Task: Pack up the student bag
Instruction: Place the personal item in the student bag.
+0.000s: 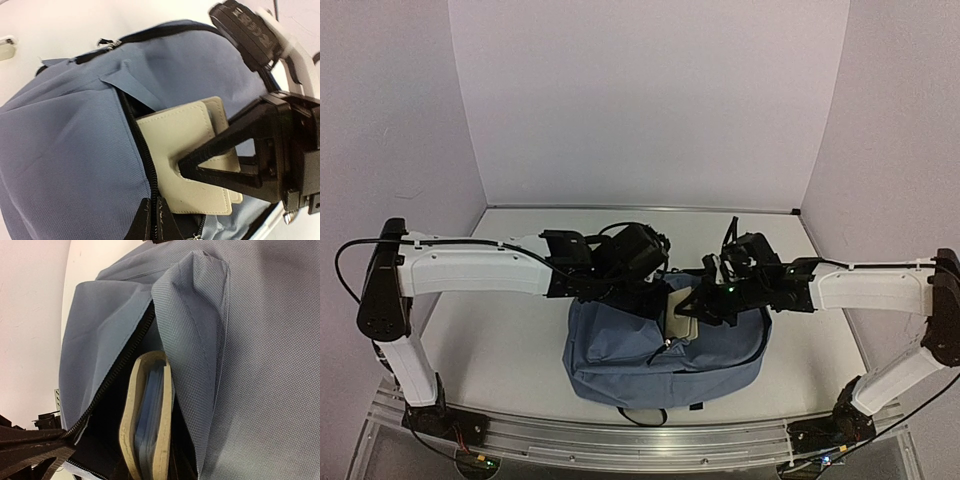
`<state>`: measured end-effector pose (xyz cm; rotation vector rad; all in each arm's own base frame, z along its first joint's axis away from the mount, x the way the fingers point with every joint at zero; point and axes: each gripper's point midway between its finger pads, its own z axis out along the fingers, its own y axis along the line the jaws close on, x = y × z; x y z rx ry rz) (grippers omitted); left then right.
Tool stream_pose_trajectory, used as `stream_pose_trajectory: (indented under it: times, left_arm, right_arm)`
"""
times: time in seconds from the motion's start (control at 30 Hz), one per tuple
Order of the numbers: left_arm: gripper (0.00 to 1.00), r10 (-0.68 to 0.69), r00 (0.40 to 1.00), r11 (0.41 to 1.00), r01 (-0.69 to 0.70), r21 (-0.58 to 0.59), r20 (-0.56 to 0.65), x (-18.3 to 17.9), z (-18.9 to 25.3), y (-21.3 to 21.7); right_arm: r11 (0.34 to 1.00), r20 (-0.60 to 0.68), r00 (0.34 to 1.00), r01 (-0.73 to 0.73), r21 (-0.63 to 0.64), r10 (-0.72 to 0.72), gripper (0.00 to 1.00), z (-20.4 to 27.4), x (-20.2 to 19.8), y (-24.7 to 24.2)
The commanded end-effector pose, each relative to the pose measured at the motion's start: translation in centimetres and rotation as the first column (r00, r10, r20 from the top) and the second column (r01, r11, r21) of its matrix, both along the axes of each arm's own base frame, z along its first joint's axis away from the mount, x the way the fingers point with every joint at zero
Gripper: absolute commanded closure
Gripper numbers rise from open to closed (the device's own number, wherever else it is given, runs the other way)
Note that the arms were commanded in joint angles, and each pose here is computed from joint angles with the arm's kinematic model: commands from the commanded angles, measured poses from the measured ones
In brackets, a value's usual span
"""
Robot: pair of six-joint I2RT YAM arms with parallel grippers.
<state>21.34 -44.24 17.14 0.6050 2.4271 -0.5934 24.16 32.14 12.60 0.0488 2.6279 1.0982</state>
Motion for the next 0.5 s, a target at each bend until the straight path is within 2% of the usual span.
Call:
stream_pose_trajectory:
  times: [0.0,0.07,0.17,0.3,0.47]
  left_arm:
    - [1.0,0.229,0.964,0.969,-0.212,-0.124,0.135,3.2,5.0,1.9]
    - [1.0,0.237,0.96,0.964,-0.214,-0.159,0.146,3.4,5.4,1.7]
    - [1.0,0.164,0.975,0.966,-0.127,-0.225,0.152,2.8,6.4,0.1]
    - [1.0,0.068,0.988,0.967,-0.031,-0.253,0.14,1.6,6.5,-1.2]
    - [1.0,0.027,0.996,0.962,-0.001,-0.272,0.09,0.5,5.9,-1.3]
  right_arm:
    - [0.998,-0.005,1.0,-0.023,0.057,0.023,1.0,2.1,-0.3,1.0]
    - [0.998,-0.011,0.999,-0.037,0.055,0.037,1.0,1.8,-0.6,1.0]
    - [0.997,-0.02,0.998,-0.058,0.049,0.059,1.0,1.3,-0.8,1.2]
    - [0.997,-0.006,0.998,-0.055,0.054,0.055,1.0,1.6,0.1,2.0]
    - [0.992,0.026,0.999,-0.039,0.117,0.036,1.0,2.5,1.8,3.8]
